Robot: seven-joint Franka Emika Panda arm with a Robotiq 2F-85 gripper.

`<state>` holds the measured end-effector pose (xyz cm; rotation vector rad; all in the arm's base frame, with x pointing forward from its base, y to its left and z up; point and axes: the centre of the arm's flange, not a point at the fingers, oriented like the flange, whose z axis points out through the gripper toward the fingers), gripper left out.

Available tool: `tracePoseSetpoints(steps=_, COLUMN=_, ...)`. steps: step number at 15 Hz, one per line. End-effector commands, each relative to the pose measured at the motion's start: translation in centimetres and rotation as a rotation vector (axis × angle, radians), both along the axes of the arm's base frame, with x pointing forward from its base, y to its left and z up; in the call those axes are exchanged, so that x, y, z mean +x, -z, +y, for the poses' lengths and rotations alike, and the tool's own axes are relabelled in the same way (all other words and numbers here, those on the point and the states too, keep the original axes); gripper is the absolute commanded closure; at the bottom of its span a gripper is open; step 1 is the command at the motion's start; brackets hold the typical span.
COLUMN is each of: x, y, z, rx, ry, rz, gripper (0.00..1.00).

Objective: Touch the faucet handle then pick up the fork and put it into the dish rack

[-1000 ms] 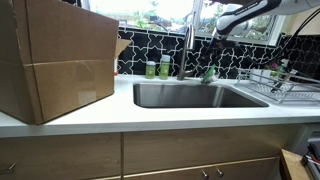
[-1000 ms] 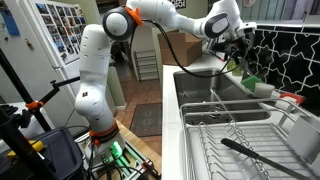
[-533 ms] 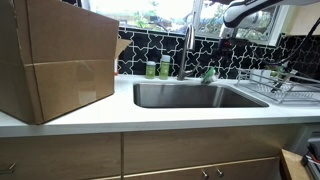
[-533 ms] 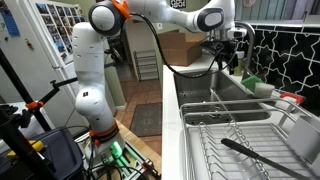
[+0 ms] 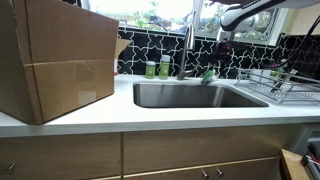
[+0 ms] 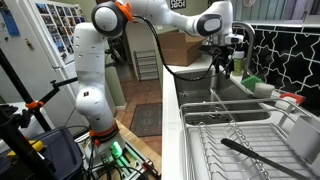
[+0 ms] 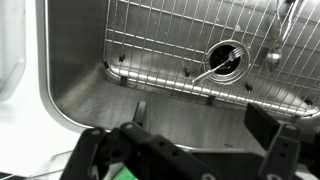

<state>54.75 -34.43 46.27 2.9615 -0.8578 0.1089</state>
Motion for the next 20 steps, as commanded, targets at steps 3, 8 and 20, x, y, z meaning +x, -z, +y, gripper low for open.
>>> tracePoseSetpoints(steps=3, x=1.8, y=9.7, z=2.1, rx=0.061, ry=0.082, rz=0.028, gripper=0.0)
tracePoseSetpoints(steps=8, x=1.2, y=15.8, z=0.5, rx=0.137, ry=0.211, rz=-0.058, gripper=0.0)
tracePoseSetpoints(steps=20, x=6.9, y=25.9, z=1.1, rx=0.228, ry=0.378, rz=-0.126, gripper=0.0)
